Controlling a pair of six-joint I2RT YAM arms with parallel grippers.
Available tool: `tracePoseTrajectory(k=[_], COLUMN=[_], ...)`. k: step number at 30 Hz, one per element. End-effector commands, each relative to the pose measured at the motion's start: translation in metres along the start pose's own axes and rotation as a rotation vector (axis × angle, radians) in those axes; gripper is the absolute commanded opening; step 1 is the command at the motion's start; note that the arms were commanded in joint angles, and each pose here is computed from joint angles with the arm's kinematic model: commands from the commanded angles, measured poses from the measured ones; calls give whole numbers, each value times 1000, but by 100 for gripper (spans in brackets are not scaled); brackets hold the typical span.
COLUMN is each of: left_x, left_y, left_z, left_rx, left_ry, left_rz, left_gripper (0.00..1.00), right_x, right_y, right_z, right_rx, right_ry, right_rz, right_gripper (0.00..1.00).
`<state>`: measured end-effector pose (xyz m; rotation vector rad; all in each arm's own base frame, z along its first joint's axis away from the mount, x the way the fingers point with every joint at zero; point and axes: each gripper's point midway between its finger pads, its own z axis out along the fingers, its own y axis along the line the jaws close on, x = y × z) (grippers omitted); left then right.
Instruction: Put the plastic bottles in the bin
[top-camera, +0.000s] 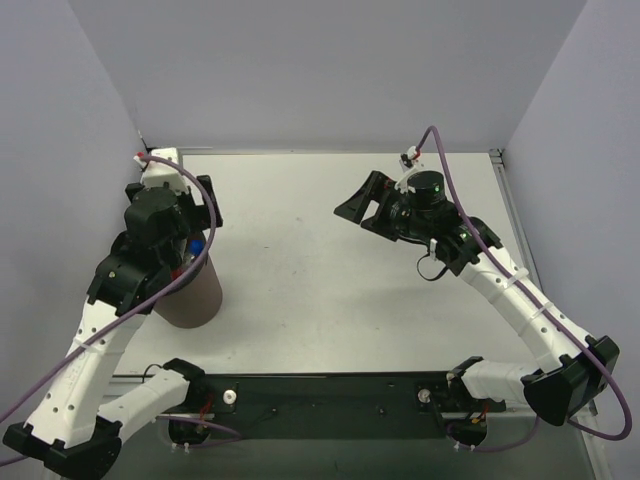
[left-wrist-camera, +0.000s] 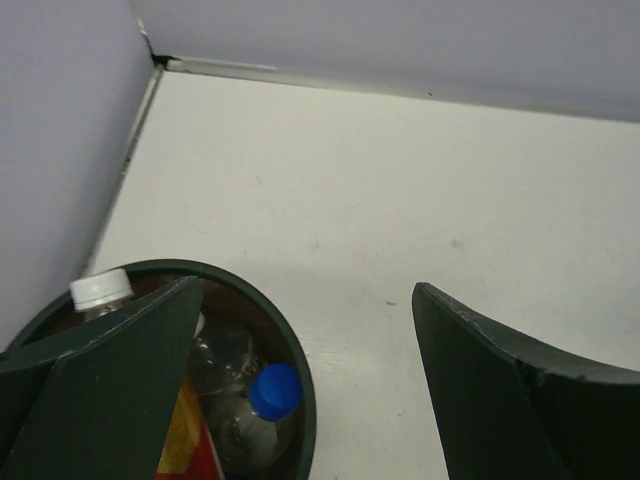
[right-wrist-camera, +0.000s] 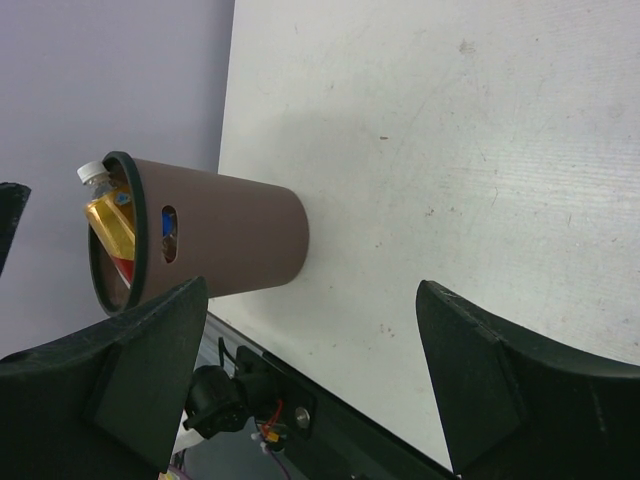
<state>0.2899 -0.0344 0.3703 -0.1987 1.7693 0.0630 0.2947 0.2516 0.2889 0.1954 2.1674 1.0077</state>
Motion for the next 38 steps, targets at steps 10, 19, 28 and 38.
tracePoseTrajectory(k=[10, 19, 28, 38], left_x=[75, 131, 161, 155], left_y=[-120, -169, -192, -190], left_z=[-18, -25, -29, -24], left_rx=[454, 569, 602, 569], left_ry=[267, 385, 446, 438], left_rz=[-22, -5, 92, 123], left_gripper=[97, 97, 97, 97], right_x=[1, 12, 21, 17], right_y=[-7, -25, -46, -48], right_z=[-5, -17, -32, -36], right_rx=[-4, 43, 106, 130], right_ry=[-29, -31, -48, -63], right_rz=[-18, -25, -27, -39], right_gripper=[80, 81, 81, 81])
